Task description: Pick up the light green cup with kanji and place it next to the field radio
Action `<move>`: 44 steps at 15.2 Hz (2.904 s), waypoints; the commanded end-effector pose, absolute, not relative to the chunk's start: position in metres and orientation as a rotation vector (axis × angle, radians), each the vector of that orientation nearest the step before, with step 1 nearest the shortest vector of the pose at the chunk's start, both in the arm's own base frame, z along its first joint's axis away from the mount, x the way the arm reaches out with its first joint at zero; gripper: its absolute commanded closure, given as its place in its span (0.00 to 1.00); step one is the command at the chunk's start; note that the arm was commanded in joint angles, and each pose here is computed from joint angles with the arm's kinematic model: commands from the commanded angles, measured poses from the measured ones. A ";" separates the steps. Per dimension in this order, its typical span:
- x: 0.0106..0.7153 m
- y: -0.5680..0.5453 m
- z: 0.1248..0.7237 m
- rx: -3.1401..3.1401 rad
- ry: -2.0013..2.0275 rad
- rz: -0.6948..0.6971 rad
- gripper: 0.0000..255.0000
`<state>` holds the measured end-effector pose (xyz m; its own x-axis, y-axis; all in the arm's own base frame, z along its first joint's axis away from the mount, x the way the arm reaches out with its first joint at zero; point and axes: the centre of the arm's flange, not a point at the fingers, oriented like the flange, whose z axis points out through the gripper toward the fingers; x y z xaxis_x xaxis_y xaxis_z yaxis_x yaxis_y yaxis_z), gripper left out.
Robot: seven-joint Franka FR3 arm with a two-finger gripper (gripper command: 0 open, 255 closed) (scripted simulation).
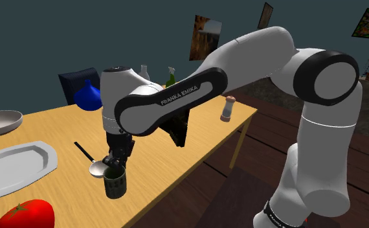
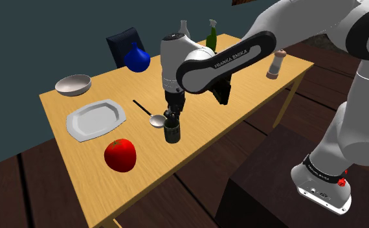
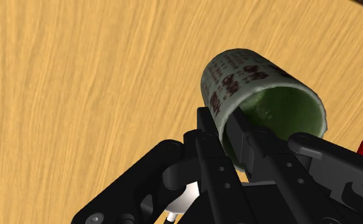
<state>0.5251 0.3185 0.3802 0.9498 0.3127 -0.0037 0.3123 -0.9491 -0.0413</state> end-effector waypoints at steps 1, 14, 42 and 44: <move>0.526 0.319 0.391 -3.062 -0.491 0.015 1.00; 0.526 0.319 0.459 -3.062 -0.491 0.015 1.00; 0.526 0.319 0.607 -3.062 -0.491 0.015 1.00; 0.526 0.319 0.618 -3.062 -0.491 0.015 1.00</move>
<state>0.5262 0.3184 0.6110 0.9498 0.3127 -0.0032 0.3123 -0.9491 -0.0414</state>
